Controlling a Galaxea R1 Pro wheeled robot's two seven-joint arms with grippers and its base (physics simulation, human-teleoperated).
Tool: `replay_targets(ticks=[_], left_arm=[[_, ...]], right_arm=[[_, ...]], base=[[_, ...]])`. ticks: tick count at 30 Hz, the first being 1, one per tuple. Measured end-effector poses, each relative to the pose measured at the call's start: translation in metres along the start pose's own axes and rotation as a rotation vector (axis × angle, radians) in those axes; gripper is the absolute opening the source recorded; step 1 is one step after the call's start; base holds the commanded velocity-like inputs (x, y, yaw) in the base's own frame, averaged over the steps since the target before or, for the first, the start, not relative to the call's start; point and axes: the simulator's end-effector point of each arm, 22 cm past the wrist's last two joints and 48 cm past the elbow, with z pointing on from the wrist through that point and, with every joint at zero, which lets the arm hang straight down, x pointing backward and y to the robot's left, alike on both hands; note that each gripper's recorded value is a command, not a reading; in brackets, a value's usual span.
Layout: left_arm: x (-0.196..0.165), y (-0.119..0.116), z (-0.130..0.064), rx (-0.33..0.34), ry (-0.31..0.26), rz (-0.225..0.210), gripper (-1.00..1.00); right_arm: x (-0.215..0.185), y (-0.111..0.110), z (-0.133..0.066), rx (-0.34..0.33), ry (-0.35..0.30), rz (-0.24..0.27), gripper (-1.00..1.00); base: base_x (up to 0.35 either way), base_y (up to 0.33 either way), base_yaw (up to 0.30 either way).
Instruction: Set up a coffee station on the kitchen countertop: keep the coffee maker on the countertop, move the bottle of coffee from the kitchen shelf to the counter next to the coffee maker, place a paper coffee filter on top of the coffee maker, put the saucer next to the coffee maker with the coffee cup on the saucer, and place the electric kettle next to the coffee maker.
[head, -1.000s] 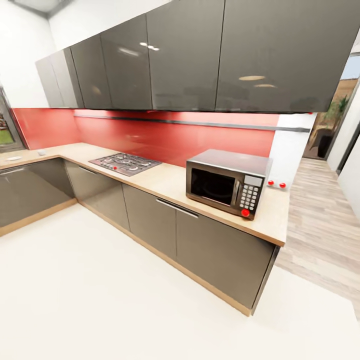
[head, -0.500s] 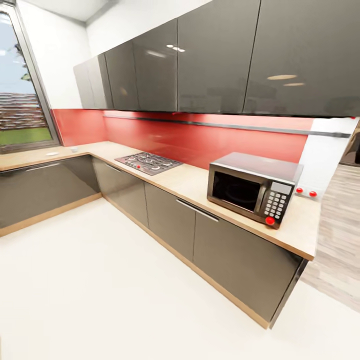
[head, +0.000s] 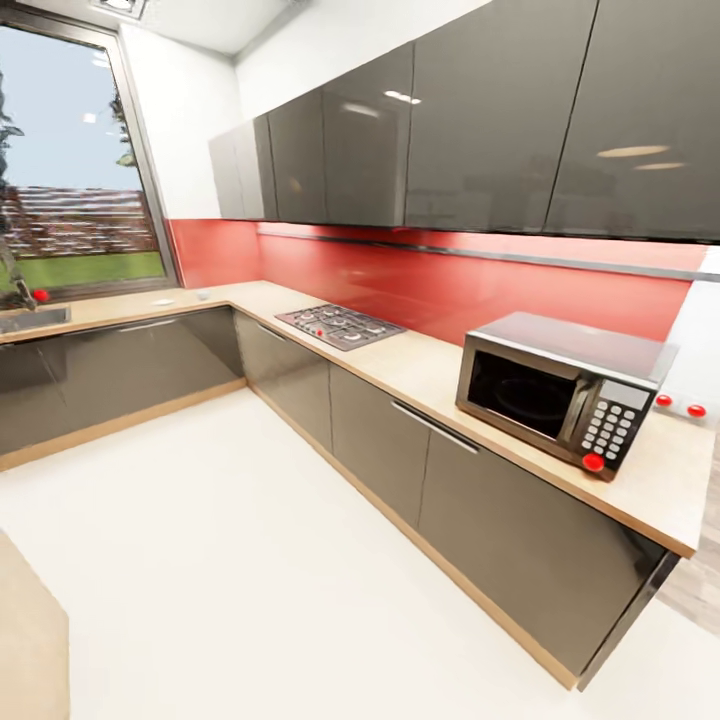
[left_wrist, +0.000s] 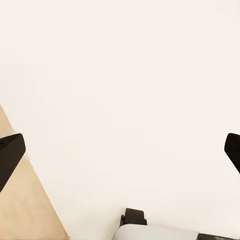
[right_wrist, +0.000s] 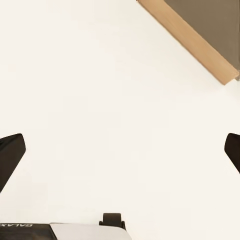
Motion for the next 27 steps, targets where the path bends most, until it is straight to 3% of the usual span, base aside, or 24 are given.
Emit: replay_targets(ticks=[6, 27], left_arm=[[-0.001, 0.001, -0.005, 0.0, 0.0, 0.0, 1.0], [-0.004, 0.002, -0.023, 0.0, 0.001, 0.001, 1.0]], right_arm=[[-0.002, 0.0, -0.005, 0.0, 0.0, 0.0, 1.0], [-0.002, -0.007, -0.023, 0.005, 0.006, -0.008, 1.0]], base=[[0.0, 0.0, 0.165], [0.0, 0.0, 0.001]])
